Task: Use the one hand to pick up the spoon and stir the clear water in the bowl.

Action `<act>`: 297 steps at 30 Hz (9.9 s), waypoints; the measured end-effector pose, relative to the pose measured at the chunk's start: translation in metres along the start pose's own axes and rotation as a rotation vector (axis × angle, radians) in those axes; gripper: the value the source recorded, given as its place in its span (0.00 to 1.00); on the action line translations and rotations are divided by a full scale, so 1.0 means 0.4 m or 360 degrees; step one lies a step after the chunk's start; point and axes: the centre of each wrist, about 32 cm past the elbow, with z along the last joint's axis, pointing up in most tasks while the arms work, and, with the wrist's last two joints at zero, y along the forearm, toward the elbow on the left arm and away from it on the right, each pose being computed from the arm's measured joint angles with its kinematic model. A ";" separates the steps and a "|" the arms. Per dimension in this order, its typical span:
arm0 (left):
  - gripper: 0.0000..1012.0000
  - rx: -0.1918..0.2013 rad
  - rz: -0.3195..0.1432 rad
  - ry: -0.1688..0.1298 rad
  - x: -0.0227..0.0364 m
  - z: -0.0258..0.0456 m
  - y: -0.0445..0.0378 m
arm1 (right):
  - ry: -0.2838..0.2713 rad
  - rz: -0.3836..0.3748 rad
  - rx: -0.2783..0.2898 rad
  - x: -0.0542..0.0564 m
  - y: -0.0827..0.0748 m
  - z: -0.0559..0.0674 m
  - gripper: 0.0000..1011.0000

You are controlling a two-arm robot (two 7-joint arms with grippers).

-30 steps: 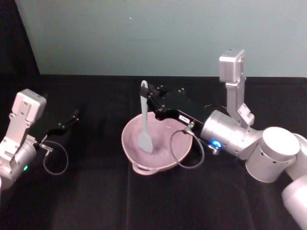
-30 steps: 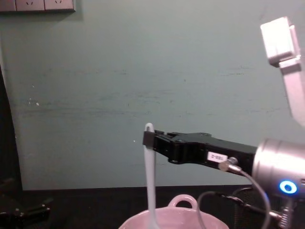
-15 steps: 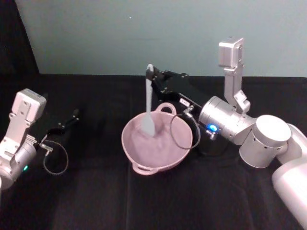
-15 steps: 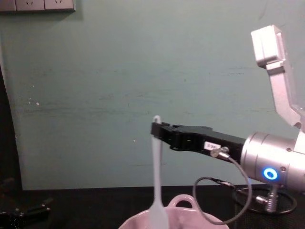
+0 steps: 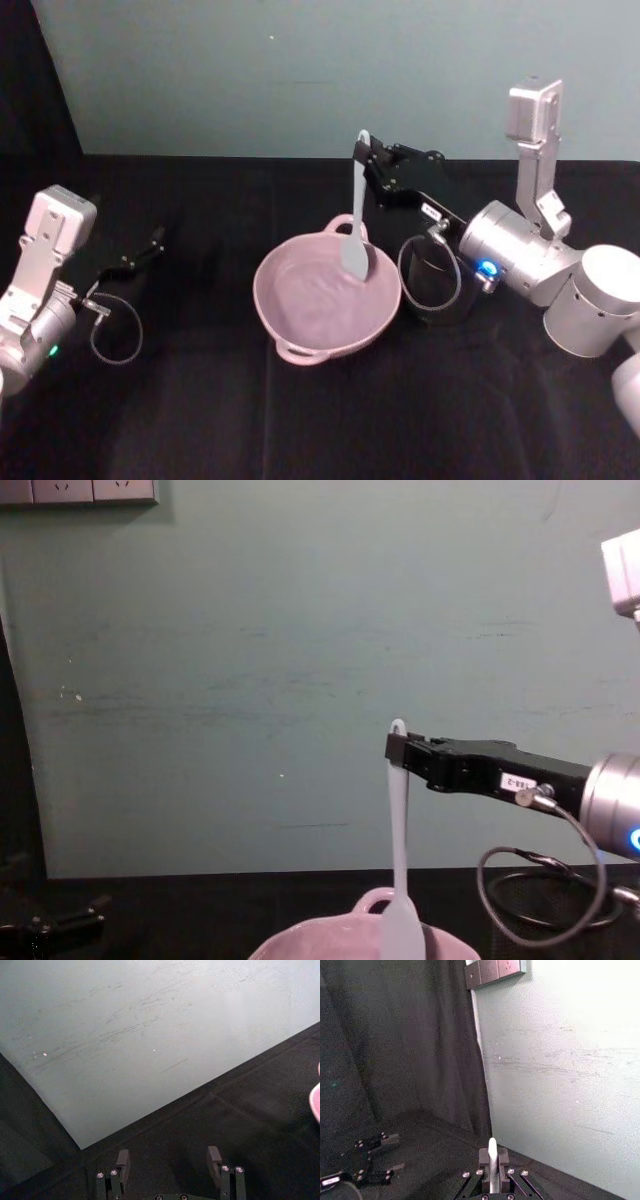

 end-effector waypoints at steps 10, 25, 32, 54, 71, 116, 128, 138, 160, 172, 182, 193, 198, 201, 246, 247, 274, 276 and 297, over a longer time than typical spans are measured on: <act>1.00 0.0000 0.0000 0.0000 0.000 0.000 0.000 | -0.0006 0.0085 -0.0026 -0.044 -0.030 0.008 0.11; 1.00 0.0000 0.0000 0.0000 0.000 0.000 0.000 | 0.0052 0.0300 -0.0019 -0.135 0.025 -0.007 0.11; 1.00 0.0000 0.0000 0.0000 0.000 0.000 0.000 | 0.0066 0.0284 0.0001 -0.121 0.063 -0.022 0.11; 1.00 0.0000 0.0000 0.0000 0.000 0.000 0.000 | 0.0041 0.0011 0.0047 -0.010 0.003 -0.012 0.11; 1.00 0.0000 0.0000 0.0000 0.000 0.000 0.000 | 0.0040 0.0132 -0.0021 -0.076 -0.034 -0.010 0.11; 1.00 0.0000 0.0000 0.0000 0.000 0.000 0.000 | -0.0005 0.0026 -0.0019 -0.025 -0.028 -0.004 0.11; 1.00 0.0000 0.0000 0.0000 0.000 0.000 0.000 | 0.0013 0.0248 -0.0034 -0.123 0.006 -0.002 0.11; 1.00 0.0000 0.0000 0.0000 0.000 0.000 0.000 | 0.0027 0.0261 0.0016 -0.134 0.018 0.006 0.11; 1.00 0.0000 0.0000 0.0000 0.000 0.000 0.000 | -0.0137 -0.0032 0.0240 -0.043 -0.132 0.201 0.11; 1.00 0.0000 0.0000 0.0000 0.000 0.000 0.000 | -0.0064 -0.0239 0.0168 0.012 -0.223 0.217 0.11; 1.00 0.0000 0.0000 0.0000 0.000 0.000 0.000 | 0.0166 -0.0345 0.0084 0.036 -0.231 0.145 0.11; 1.00 0.0000 0.0000 0.0000 0.000 0.000 0.000 | 0.0561 -0.0437 0.0094 0.065 -0.249 0.038 0.11; 1.00 0.0000 0.0000 0.0000 0.000 0.000 0.000 | 0.0649 -0.0455 0.0109 0.071 -0.259 0.017 0.11; 1.00 0.0000 0.0000 0.0000 0.000 0.000 0.000 | 0.0682 -0.0466 0.0112 0.074 -0.262 0.008 0.11; 1.00 0.0000 0.0000 0.0000 0.000 0.000 0.000 | 0.0728 -0.0543 0.0110 0.079 -0.281 -0.036 0.70; 1.00 0.0000 0.0000 0.0000 0.000 0.000 0.000 | 0.0729 -0.0545 0.0103 0.078 -0.283 -0.037 0.71; 1.00 0.0000 0.0000 0.0000 0.000 0.000 0.000 | 0.0390 -0.0693 -0.0424 0.074 -0.423 0.049 0.99; 1.00 0.0000 0.0000 0.0000 0.000 0.000 0.000 | 0.0332 -0.0709 -0.0477 0.076 -0.421 0.047 0.99; 1.00 0.0000 0.0000 0.0000 0.000 0.000 0.000 | -0.0209 -0.0703 -0.0357 0.148 -0.280 -0.108 0.99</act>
